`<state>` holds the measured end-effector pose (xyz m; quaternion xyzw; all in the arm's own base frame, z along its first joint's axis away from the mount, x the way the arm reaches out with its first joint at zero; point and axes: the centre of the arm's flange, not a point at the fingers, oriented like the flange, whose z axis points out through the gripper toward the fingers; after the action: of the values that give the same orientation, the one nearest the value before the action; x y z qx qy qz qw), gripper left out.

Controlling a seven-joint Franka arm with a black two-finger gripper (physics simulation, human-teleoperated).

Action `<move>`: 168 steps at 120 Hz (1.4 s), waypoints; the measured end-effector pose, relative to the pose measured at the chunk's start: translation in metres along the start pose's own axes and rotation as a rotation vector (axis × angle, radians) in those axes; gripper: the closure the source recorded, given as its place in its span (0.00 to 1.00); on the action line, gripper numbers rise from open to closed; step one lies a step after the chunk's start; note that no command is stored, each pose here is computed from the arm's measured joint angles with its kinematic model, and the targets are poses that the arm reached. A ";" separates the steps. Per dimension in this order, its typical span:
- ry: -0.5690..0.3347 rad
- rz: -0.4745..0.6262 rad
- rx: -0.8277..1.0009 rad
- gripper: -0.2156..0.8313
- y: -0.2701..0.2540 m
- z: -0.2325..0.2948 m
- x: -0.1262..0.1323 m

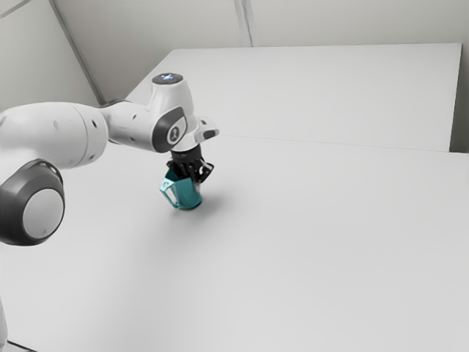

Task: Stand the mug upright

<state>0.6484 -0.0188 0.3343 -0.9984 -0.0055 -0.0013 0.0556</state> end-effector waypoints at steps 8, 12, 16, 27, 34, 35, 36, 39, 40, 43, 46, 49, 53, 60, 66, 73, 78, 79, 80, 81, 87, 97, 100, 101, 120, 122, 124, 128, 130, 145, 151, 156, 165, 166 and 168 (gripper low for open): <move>-0.001 -0.002 -0.008 0.95 0.003 0.001 0.000; -0.002 -0.005 -0.011 0.95 0.003 0.001 0.000; -0.002 -0.007 -0.013 0.95 0.003 0.001 0.000; -0.002 -0.012 -0.017 0.95 0.002 0.001 0.000; -0.002 -0.014 -0.019 0.94 0.003 0.001 0.000; -0.002 -0.014 -0.019 0.93 0.003 0.002 0.000; -0.003 -0.014 -0.020 0.92 0.003 0.002 0.000; -0.003 -0.015 -0.023 0.88 0.003 0.002 -0.001; -0.004 -0.015 -0.024 0.86 0.003 0.002 -0.001; -0.005 -0.016 -0.027 0.81 0.004 0.002 -0.001; -0.006 -0.017 -0.030 0.75 0.005 0.003 -0.001; -0.007 -0.020 -0.034 0.70 0.005 0.003 -0.002; -0.009 -0.023 -0.039 0.63 0.004 0.004 -0.002; -0.006 -0.025 -0.044 0.53 0.004 0.002 -0.002; -0.002 -0.024 -0.044 0.46 0.004 -0.001 -0.001; 0.004 -0.019 -0.043 0.40 0.004 -0.004 -0.001; 0.010 -0.014 -0.042 0.36 0.006 -0.008 -0.001; 0.012 -0.013 -0.042 0.36 0.006 -0.009 -0.001; 0.014 -0.012 -0.042 0.35 0.006 -0.010 -0.001; 0.016 -0.010 -0.041 0.35 0.006 -0.011 -0.001; 0.026 -0.005 -0.041 0.32 0.007 -0.019 -0.002; 0.050 0.001 -0.041 0.28 0.005 -0.039 -0.005; 0.059 0.001 -0.041 0.27 0.004 -0.047 -0.006; 0.063 0.002 -0.042 0.27 0.003 -0.050 -0.006; 0.116 -0.003 -0.048 0.24 -0.012 -0.109 -0.018; 0.120 -0.007 -0.050 0.23 -0.016 -0.117 -0.021; 0.123 -0.011 -0.051 0.23 -0.020 -0.124 -0.023; 0.128 -0.017 -0.053 0.23 -0.026 -0.138 -0.028; 0.129 -0.019 -0.053 0.23 -0.029 -0.144 -0.030; 0.119 -0.017 -0.032 0.22 -0.043 -0.181 -0.040; 0.119 -0.011 -0.025 0.21 -0.045 -0.196 -0.042; 0.127 -0.007 -0.020 0.21 -0.048 -0.214 -0.042; 0.142 0.003 -0.016 0.21 -0.051 -0.248 -0.046; 0.142 0.004 -0.016 0.21 -0.052 -0.250 -0.046; 0.141 0.007 -0.015 0.21 -0.052 -0.255 -0.048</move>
<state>0.5991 0.0038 0.5930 -0.9963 0.0021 -0.0715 0.0481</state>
